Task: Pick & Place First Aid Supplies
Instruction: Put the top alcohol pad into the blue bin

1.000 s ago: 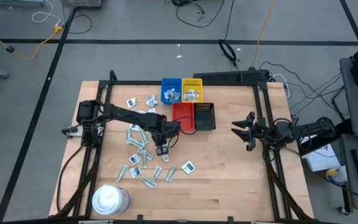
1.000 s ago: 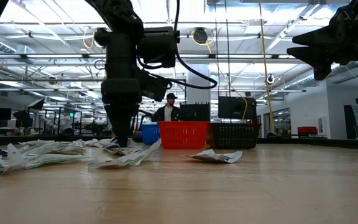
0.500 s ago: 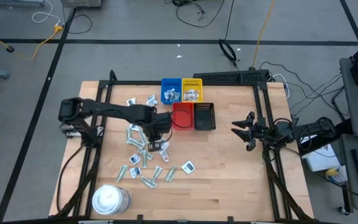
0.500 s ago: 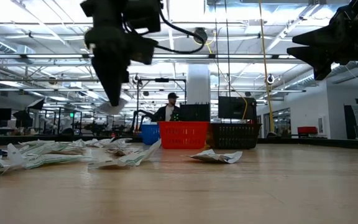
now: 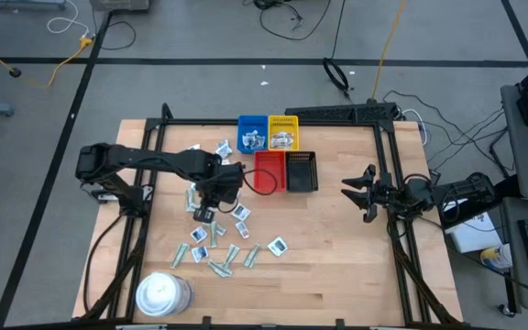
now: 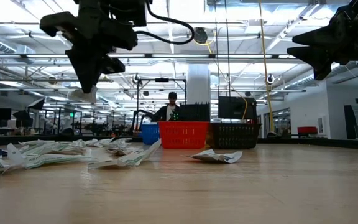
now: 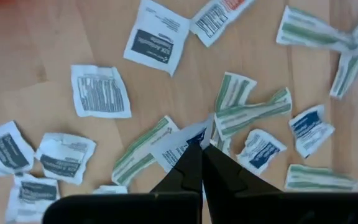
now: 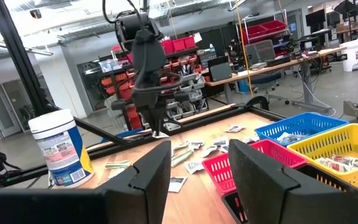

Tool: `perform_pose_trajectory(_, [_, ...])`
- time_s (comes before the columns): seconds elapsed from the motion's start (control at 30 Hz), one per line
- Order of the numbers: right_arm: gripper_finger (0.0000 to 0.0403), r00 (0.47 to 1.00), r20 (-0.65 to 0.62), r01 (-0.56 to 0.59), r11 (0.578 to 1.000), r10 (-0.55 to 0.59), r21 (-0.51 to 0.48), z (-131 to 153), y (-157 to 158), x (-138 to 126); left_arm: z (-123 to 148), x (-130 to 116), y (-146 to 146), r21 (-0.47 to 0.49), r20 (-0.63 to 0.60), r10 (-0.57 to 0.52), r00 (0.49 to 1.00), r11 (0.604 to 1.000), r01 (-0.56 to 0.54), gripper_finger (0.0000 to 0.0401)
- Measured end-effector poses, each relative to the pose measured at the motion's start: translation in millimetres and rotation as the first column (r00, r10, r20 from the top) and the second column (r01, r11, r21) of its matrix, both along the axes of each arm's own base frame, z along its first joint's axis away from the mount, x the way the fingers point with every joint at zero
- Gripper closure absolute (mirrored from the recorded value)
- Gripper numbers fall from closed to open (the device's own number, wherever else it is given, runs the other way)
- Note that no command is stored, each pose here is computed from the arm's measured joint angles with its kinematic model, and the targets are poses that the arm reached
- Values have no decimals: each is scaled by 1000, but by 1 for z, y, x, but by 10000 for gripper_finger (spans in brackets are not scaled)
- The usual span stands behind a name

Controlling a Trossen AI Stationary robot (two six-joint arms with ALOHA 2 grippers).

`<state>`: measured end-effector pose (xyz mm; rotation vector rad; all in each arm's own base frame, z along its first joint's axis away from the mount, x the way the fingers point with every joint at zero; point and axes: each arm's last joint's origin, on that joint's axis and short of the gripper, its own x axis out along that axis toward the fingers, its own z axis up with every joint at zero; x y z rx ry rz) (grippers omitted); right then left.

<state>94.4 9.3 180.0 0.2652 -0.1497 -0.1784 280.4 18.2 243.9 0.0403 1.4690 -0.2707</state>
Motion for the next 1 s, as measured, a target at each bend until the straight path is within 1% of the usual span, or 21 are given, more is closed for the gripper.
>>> perform_pose_trajectory(0.13, [248, 1000, 0, 0, 1000, 0, 0, 0, 0, 0, 1, 11, 22, -3, -18, 140, 990, 990, -141, 400])
perform_pose_trajectory(0.27, [248, 1000, -2, 0, 1000, 0, 0, 0, 0, 0, 9, 24, 52, -6, -5, 302, 953, 953, -302, 400])
perform_pose_trajectory(0.4, [248, 1000, -2, 0, 1000, 0, -1, 0, 0, 0, 14, 36, 86, -16, -1, 471, 882, 882, -471, 400])
perform_pose_trajectory(0.57, [248, 1000, -2, 0, 1000, 0, -1, 0, 0, 0, 18, 44, 128, -12, -45, 610, 791, 792, -611, 401])
perform_pose_trajectory(0.77, [248, 1000, -2, 0, 1000, 0, -1, 0, 0, 0, 19, 55, 177, -10, -66, 720, 691, 692, -722, 401])
perform_pose_trajectory(0.9, [248, 1000, -2, 0, 1000, 0, -1, 0, 0, 0, 22, 61, 210, -25, -31, 786, 617, 616, -787, 401])
perform_pose_trajectory(1.0, [248, 1000, -2, 0, 1000, 0, -1, 0, 0, 0, 24, 64, 231, -38, 11, 816, 578, 578, -815, 401])
